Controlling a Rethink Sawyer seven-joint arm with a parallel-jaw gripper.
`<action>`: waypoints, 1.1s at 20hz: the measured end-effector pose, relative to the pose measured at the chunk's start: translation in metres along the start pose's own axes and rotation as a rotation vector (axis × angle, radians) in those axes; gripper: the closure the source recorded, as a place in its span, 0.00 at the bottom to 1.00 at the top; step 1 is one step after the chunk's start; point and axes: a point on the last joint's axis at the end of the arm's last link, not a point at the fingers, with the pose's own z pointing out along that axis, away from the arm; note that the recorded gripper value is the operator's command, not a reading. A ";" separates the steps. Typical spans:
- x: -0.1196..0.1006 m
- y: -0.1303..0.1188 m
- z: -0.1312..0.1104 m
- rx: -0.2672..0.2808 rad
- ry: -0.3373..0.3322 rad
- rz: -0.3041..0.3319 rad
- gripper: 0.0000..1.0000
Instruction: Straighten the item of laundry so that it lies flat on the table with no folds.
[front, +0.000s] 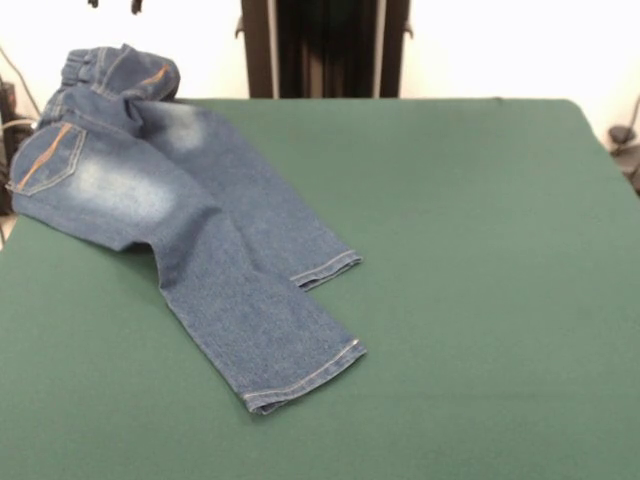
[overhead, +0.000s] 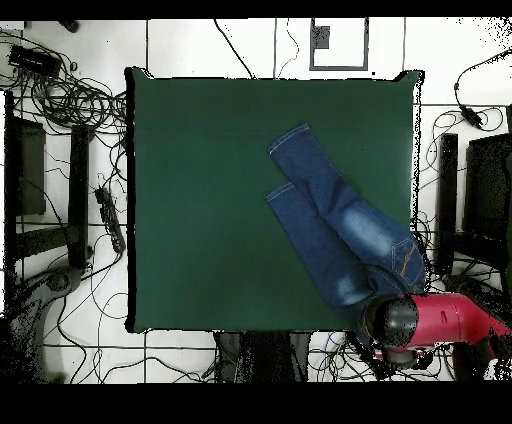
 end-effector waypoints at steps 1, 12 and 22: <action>0.000 -0.002 -0.002 -0.015 -0.004 0.015 0.00; -0.011 -0.035 -0.037 -0.358 -0.213 0.294 0.00; -0.031 -0.053 -0.055 -0.440 -0.494 0.372 0.00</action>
